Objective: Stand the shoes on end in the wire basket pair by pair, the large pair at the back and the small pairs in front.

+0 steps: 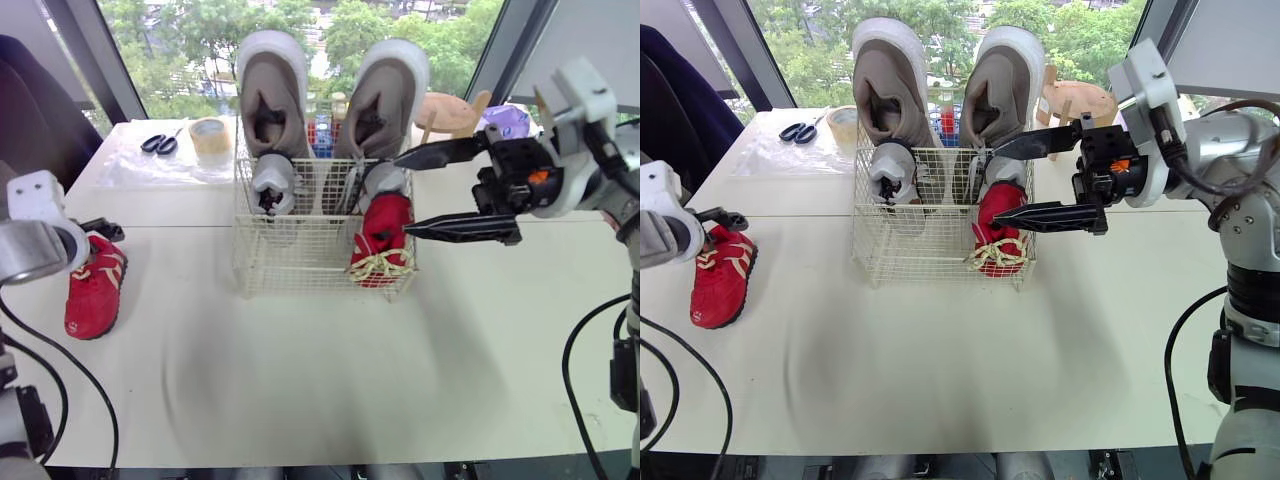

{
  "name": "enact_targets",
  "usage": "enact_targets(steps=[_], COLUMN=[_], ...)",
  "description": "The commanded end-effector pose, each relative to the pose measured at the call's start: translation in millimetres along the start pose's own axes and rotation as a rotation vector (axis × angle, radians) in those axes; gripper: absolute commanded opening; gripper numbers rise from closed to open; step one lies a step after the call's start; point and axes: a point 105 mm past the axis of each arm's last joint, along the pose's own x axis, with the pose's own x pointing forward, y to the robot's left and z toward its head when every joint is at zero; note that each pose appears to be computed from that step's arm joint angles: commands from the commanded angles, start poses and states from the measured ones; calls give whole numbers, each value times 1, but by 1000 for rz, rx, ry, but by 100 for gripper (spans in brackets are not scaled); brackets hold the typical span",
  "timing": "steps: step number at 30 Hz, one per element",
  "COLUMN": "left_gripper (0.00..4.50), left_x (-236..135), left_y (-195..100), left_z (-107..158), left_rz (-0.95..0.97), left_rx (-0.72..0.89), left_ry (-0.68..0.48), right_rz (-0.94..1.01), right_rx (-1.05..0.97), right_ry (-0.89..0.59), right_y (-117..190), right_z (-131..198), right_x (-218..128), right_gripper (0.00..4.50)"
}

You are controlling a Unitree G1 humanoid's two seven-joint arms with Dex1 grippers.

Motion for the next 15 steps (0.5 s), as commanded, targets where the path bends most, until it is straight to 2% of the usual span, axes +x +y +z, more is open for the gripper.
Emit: enact_targets(steps=[1, 6, 9, 10, 12, 13, 14, 15], left_gripper=[450, 450, 450, 394, 316, 257, 218, 154], left_x=[11, 35, 47, 51, 58, 60, 63, 64], left_y=[9, 16, 18, 20, 20, 20, 19, 18], left_z=[2, -13, -18, -20, -22, -22, -21, -20], left_rz=[18, 10, 5, 7, -12, -24, -30, -33], left_rx=[19, -23, -15, -14, -29, -38, -32, -20], left_ry=[59, 192, 219, 225, 229, 230, 226, 220], right_rz=[-26, -63, -80, -84, -91, -94, -97, -100], right_rx=[-45, -38, -31, -29, -28, -27, -26, -23], right_ry=[-14, -40, -47, -47, -46, -45, -45, -46], right_y=[2, 3, 5, 6, 7, 7, 8, 8], right_z=[4, 5, 5, 4, 2, 2, 2, 2], right_x=[-1, -3, -4, -4, -3, -3, -3, -3], right_gripper=[443, 443, 443, 450, 450, 450, 450, 450])
